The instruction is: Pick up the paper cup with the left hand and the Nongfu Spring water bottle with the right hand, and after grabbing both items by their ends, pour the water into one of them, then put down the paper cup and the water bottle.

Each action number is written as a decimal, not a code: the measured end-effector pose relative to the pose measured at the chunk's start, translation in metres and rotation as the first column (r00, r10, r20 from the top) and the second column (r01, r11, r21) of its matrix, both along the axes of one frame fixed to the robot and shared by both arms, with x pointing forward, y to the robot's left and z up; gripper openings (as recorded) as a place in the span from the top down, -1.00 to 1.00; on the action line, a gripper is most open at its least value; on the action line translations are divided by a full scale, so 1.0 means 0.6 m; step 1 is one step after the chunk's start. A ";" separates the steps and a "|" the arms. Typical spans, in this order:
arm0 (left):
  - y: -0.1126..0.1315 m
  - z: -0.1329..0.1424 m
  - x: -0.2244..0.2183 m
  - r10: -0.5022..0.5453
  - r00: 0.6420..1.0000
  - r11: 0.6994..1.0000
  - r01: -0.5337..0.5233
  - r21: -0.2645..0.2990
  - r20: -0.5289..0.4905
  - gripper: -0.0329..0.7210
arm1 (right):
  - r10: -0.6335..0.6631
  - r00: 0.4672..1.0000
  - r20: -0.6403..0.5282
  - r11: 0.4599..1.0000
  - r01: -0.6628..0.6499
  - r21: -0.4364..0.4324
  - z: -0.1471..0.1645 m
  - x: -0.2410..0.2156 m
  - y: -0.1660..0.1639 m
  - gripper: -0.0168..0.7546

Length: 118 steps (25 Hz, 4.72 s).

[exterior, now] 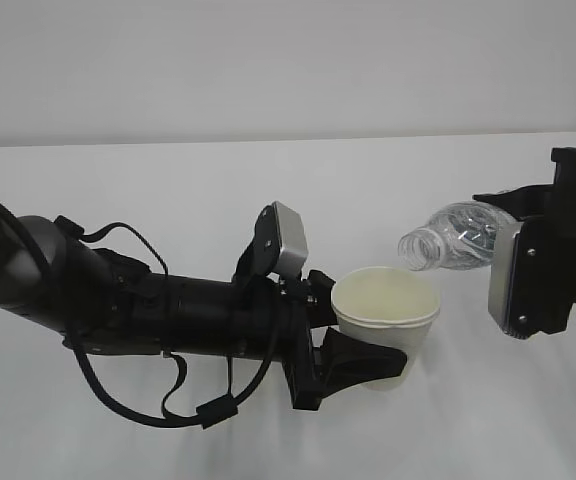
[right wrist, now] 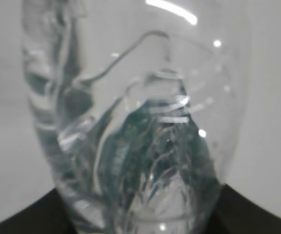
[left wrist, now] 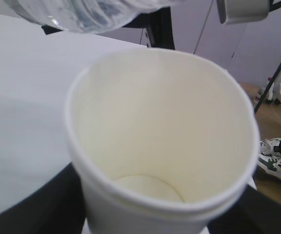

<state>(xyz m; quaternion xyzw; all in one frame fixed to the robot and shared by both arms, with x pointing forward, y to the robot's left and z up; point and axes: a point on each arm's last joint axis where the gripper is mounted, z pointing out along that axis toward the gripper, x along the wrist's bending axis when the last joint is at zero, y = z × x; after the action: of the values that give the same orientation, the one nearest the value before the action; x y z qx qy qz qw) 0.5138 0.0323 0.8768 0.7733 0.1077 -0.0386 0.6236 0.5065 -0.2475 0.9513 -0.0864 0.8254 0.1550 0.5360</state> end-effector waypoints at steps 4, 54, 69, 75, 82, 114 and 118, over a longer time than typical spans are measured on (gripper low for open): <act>0.000 0.000 0.000 0.000 1.000 1.000 0.000 0.000 0.000 -0.36 | 0.004 1.000 0.003 1.000 -0.004 -0.008 0.000 0.000 0.000 0.02; 0.000 -0.001 -0.003 -0.021 1.000 1.000 0.021 0.007 0.004 -0.36 | 0.064 0.996 0.062 0.994 -0.058 -0.091 0.004 0.000 0.008 0.03; 0.000 -0.001 -0.003 -0.021 1.000 1.000 0.021 0.007 0.004 -0.36 | 0.079 0.993 0.093 0.993 -0.070 -0.099 0.008 0.001 0.010 0.03; 0.000 -0.001 -0.003 -0.021 1.000 1.000 0.021 0.007 0.004 -0.36 | 0.084 0.992 0.098 0.992 -0.073 -0.108 0.008 0.001 0.010 0.03; 0.000 -0.001 -0.003 -0.021 1.000 1.000 0.021 0.007 0.004 -0.36 | 0.086 0.991 0.099 0.991 -0.074 -0.112 0.008 0.001 0.010 0.03; 0.000 -0.001 -0.003 -0.025 1.000 1.000 0.025 0.008 0.005 -0.36 | 0.103 0.986 0.133 0.988 -0.086 -0.126 0.012 0.002 0.012 0.03; 0.000 -0.001 -0.003 -0.025 1.000 1.000 0.025 0.008 0.005 -0.36 | 0.105 0.985 0.135 0.987 -0.087 -0.131 0.012 0.002 0.012 0.03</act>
<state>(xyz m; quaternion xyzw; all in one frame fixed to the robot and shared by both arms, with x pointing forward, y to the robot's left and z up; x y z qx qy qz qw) 0.5117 0.0323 0.8762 0.7771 0.0969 -0.0441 0.6203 0.5075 -0.2406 0.9585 -0.1704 0.7883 0.1223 0.5785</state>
